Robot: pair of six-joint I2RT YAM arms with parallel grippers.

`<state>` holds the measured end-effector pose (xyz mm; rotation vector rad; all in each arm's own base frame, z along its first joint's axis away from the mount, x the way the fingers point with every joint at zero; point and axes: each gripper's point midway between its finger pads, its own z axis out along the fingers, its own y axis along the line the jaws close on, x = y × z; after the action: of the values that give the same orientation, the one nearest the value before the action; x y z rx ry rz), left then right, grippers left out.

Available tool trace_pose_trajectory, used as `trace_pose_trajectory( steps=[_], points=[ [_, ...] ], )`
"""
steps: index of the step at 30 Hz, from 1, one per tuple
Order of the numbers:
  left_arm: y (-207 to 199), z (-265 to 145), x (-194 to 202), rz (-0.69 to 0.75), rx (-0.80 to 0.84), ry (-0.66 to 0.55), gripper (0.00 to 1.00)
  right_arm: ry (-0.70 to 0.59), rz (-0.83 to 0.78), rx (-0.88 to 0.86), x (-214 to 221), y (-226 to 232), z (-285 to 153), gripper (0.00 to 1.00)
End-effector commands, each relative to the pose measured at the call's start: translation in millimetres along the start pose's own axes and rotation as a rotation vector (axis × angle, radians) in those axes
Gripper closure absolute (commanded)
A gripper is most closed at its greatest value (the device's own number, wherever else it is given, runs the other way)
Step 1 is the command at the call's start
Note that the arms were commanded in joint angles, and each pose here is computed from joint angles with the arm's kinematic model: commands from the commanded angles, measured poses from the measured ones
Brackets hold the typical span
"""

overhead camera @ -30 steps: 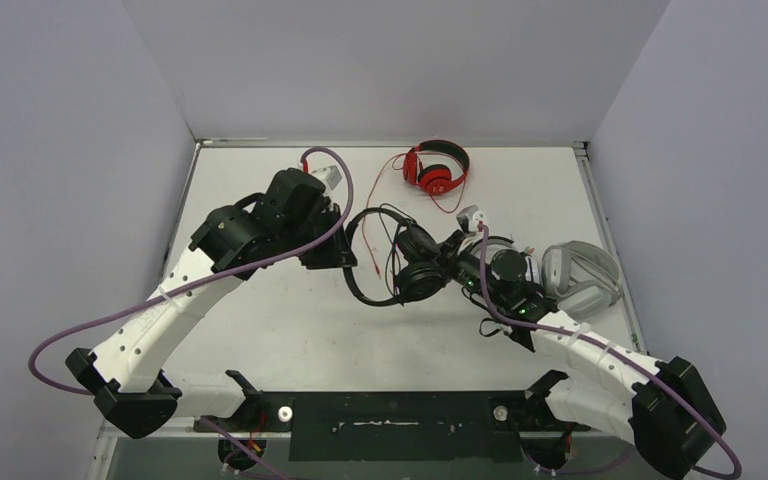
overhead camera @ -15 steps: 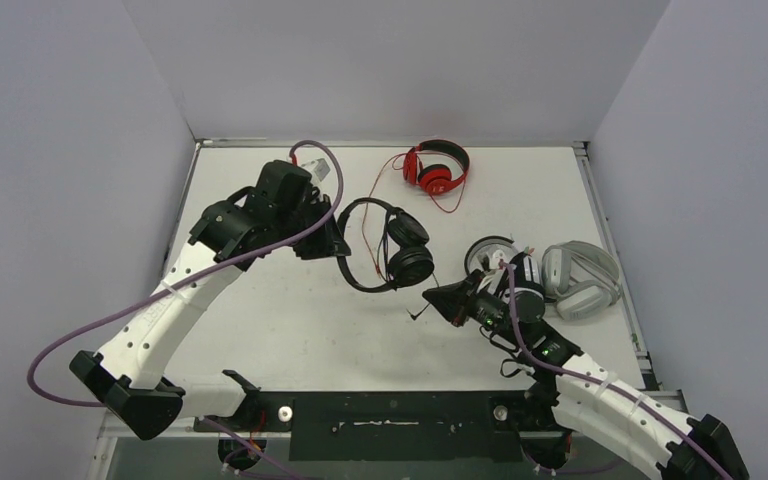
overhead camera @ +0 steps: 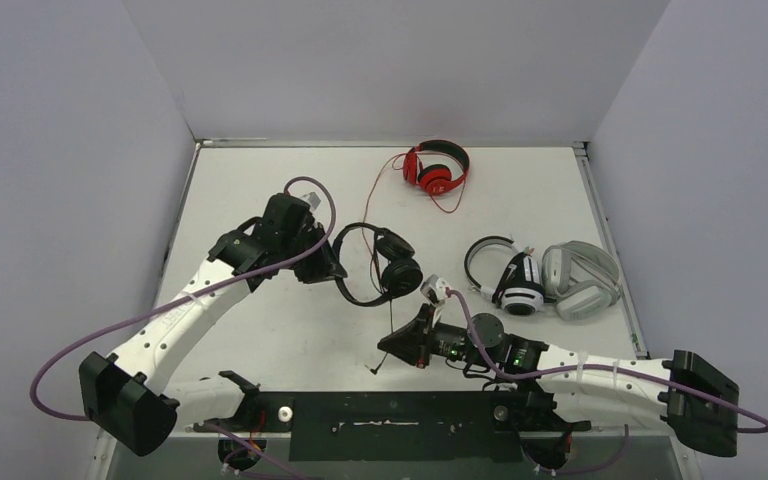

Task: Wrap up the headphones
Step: Wrap the headphones cable around the headphones.

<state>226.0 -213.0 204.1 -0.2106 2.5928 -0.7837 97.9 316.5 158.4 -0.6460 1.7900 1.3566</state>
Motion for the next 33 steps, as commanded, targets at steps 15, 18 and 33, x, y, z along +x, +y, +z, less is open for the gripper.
trace_pose_trajectory(
  steps=[15, 18, 33],
  points=[
    [3, 41, -5, -0.186, 0.152, -0.204, 1.0, -0.342, 0.104, 0.06, -88, 40, 13, 0.96],
    [2, 48, 3, -0.16, 0.127, -0.204, 1.0, -0.365, 0.105, 0.077, -98, 40, 19, 0.95],
    [-1, 64, 25, -0.114, 0.093, -0.172, 1.0, -0.454, 0.164, 0.321, -121, -7, 32, 0.87]
  ],
)
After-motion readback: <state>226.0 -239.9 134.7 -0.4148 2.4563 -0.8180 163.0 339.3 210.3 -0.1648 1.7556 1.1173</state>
